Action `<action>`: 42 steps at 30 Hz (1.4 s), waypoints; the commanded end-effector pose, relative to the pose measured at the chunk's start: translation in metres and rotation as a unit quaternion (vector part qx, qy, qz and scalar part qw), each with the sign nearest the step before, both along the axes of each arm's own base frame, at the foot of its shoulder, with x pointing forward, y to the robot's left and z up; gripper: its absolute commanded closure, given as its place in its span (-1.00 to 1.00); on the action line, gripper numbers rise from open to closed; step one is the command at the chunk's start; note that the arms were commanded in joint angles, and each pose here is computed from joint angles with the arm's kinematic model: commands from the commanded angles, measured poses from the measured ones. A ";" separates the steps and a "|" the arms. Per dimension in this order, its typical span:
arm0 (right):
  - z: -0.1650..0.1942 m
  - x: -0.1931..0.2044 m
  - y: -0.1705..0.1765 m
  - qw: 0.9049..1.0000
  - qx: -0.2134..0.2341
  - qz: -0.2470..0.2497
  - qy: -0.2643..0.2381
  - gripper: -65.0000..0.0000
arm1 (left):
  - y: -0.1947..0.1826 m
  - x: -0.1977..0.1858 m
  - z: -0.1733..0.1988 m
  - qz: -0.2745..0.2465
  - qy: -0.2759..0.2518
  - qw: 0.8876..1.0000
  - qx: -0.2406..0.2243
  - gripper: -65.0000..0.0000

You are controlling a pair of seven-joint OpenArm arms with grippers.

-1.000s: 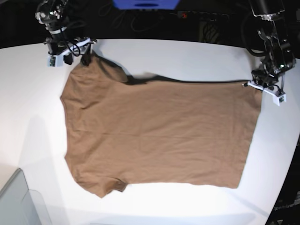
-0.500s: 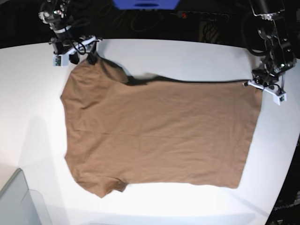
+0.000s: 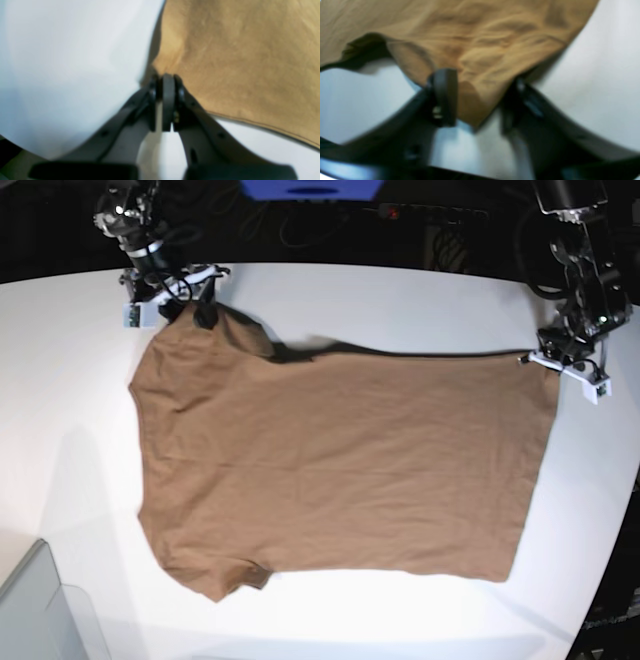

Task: Layout the t-shirt on the table in an organized manner, then fold the t-shirt properly
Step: 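Lift the shirt edge with both grippers and pull it taut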

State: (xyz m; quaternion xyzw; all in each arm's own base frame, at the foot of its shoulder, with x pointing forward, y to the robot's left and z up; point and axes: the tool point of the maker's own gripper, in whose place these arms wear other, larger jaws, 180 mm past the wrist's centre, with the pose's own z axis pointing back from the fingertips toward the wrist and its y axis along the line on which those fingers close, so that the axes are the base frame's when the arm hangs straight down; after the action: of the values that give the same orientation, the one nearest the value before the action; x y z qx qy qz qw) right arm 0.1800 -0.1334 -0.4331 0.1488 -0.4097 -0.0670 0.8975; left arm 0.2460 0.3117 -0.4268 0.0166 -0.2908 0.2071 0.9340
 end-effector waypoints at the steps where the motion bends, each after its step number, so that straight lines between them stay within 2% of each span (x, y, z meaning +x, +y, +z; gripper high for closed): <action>1: -0.010 -0.013 0.005 0.999 -0.005 0.015 0.034 0.46 | 0.006 0.003 0.008 0.000 -0.007 1.000 0.009 1.00; 3: -0.010 -0.012 0.006 0.999 -0.005 0.017 0.034 0.80 | 0.006 0.005 0.010 -0.002 -0.010 1.000 0.011 1.00; 5: -0.010 -0.012 0.004 0.999 -0.007 0.018 0.035 1.00 | 0.004 0.011 0.021 -0.008 -0.025 1.000 0.017 1.00; 9: 0.001 -0.007 0.001 0.999 -0.018 0.020 0.020 1.00 | -0.001 0.023 0.046 -0.023 -0.059 0.998 0.030 1.00; 13: 0.024 0.002 -0.007 0.998 -0.046 0.034 -0.002 1.00 | -0.005 0.031 0.065 -0.033 -0.084 0.995 0.041 1.00; 18: 0.054 0.028 -0.020 0.994 -0.087 0.051 -0.035 1.00 | -0.007 0.038 0.077 -0.038 -0.102 0.993 0.047 1.00; 23: 0.068 0.058 -0.030 0.991 -0.110 0.064 -0.048 1.00 | -0.006 0.052 0.084 -0.033 -0.117 0.992 0.044 1.00; 30: 0.078 0.097 -0.028 0.990 -0.102 0.060 -0.075 1.00 | -0.001 0.076 0.085 -0.017 -0.130 0.991 0.029 1.00; 42: 0.061 0.139 -0.027 0.994 -0.068 0.056 -0.069 1.00 | 0.010 0.103 0.062 0.016 -0.107 0.994 -0.009 1.00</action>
State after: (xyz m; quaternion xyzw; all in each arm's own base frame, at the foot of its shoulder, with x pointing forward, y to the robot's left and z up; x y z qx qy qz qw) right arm 0.3099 -0.1586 -0.3863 0.1140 -0.4405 0.0212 0.8902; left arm 0.3392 0.3128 -0.3813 -0.0177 -0.3620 0.2277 0.9038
